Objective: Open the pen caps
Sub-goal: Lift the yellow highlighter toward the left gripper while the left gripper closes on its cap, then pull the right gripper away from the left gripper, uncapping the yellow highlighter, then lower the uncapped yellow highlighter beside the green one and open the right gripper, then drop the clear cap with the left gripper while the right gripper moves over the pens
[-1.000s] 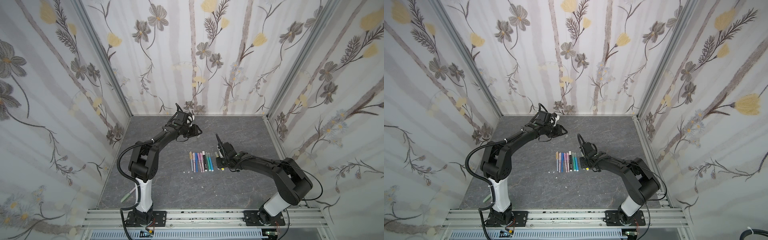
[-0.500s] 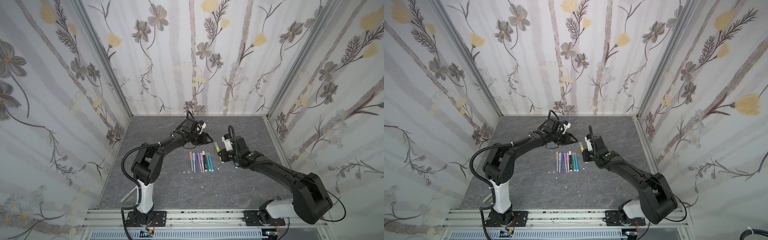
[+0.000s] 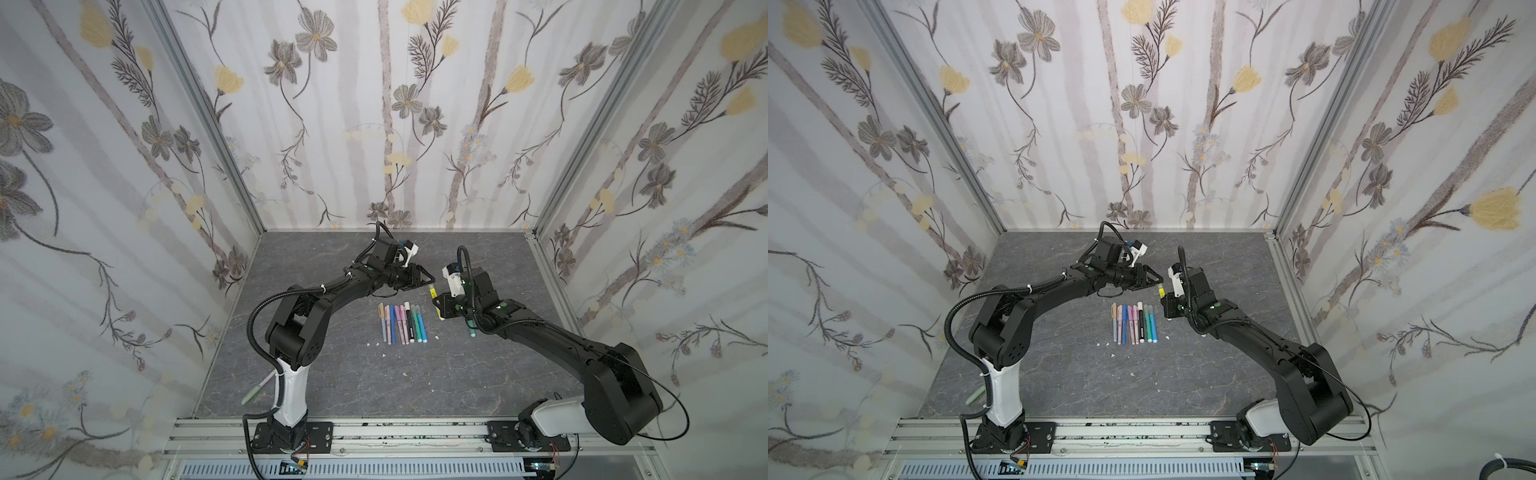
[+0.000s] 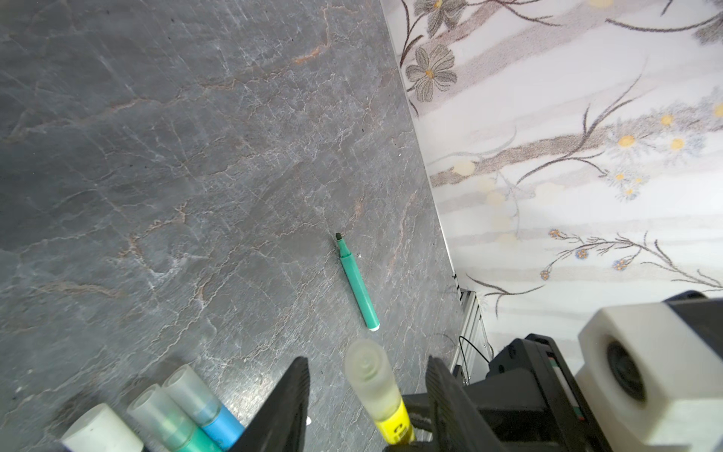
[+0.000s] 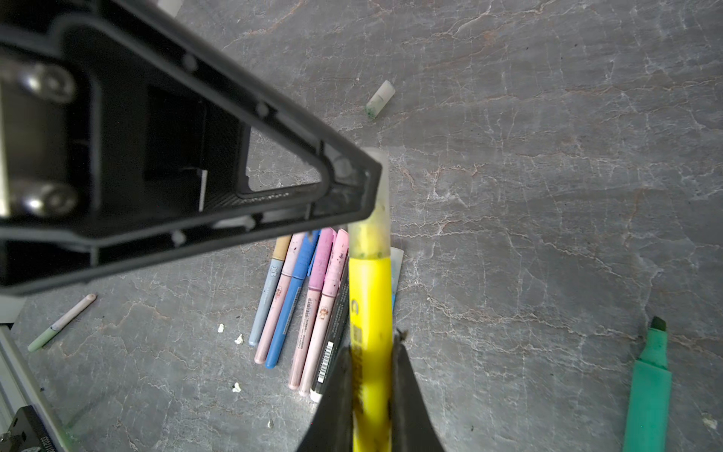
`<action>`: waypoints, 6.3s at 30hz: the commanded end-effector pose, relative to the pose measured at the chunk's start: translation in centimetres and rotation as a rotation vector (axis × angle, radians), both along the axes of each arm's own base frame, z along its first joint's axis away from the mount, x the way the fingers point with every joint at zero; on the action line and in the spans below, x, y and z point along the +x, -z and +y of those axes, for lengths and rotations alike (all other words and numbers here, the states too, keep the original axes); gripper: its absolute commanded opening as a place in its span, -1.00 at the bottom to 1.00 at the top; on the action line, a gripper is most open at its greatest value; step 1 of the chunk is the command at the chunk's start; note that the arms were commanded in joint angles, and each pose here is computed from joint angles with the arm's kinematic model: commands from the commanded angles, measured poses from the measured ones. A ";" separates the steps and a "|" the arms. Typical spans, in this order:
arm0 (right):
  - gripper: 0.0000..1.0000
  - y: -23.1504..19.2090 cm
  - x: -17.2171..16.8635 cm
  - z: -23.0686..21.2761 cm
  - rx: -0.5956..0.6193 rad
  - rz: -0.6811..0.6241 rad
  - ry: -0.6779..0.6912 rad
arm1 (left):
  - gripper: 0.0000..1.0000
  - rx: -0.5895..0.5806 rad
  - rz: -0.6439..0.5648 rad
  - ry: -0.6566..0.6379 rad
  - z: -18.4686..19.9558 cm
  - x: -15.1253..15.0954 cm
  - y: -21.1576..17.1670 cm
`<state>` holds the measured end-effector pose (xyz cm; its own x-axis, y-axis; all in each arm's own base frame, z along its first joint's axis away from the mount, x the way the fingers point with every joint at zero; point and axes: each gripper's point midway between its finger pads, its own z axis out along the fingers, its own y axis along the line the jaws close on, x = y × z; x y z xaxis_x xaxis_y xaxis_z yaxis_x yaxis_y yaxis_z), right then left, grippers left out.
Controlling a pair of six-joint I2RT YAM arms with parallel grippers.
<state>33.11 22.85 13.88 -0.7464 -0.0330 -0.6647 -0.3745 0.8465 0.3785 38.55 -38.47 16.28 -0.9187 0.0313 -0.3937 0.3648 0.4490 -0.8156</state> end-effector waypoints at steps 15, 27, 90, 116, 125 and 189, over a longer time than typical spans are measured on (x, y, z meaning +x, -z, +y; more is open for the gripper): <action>-0.84 -1.0 1.4 0.5 0.041 -0.053 0.028 | -0.48 -0.077 0.002 0.023 -1.2 0.0 -1.1; -0.83 -0.3 1.6 0.4 0.029 -0.048 0.035 | -0.90 -0.091 0.006 0.033 -1.4 0.0 -1.4; -1.00 9.4 -2.8 -7.8 -0.417 0.143 0.234 | -1.00 0.321 -0.055 -0.357 12.1 9.5 4.7; -0.78 11.0 0.4 -9.3 -0.617 0.155 0.290 | -1.00 0.313 -0.018 -0.351 13.2 9.0 6.9; -0.69 11.2 0.5 -9.6 -0.642 0.159 0.300 | -1.00 0.308 -0.011 -0.349 13.2 8.8 7.4; -0.25 6.4 1.1 -8.1 -0.497 0.040 0.299 | -0.58 0.341 0.052 -0.294 10.9 12.3 12.5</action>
<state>33.98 14.65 7.52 -0.7995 -0.1321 -0.5860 -0.0956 0.9911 -0.0930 50.77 -27.40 3.83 -0.9258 -0.1133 -0.3605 0.1413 0.7810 -0.6084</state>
